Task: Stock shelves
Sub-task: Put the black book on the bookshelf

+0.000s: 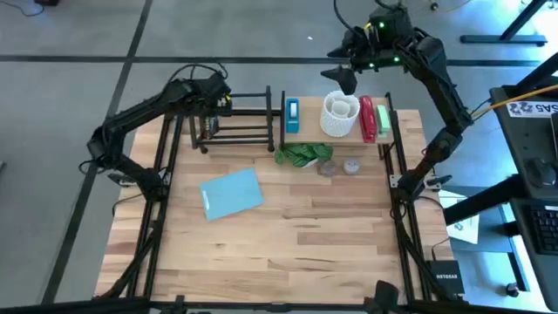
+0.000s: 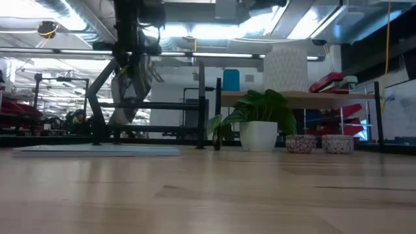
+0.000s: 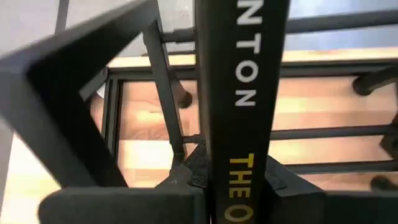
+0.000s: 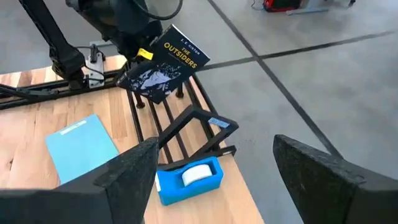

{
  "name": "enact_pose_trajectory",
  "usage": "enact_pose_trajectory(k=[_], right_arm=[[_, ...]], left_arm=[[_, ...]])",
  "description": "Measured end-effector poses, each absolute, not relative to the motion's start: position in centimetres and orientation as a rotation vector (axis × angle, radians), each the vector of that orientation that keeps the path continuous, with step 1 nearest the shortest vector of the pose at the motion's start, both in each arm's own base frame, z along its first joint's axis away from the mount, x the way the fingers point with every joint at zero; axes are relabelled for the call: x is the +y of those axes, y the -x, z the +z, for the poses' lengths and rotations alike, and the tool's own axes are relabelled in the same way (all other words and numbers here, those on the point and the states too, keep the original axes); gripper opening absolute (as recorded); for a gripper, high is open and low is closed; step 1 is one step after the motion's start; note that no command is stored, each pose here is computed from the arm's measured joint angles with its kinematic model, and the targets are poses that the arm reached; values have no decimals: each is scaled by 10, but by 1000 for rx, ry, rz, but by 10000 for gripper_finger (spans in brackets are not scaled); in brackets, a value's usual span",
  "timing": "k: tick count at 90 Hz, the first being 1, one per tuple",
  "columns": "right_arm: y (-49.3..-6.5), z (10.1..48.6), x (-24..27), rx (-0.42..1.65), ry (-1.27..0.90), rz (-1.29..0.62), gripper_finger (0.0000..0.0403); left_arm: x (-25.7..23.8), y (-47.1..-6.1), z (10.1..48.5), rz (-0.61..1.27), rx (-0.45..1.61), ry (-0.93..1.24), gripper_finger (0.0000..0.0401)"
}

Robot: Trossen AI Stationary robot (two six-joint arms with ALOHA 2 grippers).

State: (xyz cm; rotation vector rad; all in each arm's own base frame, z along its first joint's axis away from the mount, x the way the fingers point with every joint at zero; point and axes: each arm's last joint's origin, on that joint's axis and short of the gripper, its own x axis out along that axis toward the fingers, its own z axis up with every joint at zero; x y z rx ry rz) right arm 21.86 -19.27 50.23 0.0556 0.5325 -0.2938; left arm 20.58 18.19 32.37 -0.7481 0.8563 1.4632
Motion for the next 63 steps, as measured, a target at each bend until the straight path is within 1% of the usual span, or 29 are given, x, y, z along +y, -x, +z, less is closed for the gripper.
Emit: enact_pose_trajectory(k=[28, 41, 63], right_arm=[[-225, 487, -197, 567, -101, -243, 301], [-225, 487, -197, 568, -105, -235, 301], [-225, 487, -197, 567, -103, -235, 301]], left_arm=[[191, -198, 320, 1517, 879, 765, 32], [195, -193, 318, 1540, 879, 792, 43], [198, -192, 312, 1532, 869, 822, 48]])
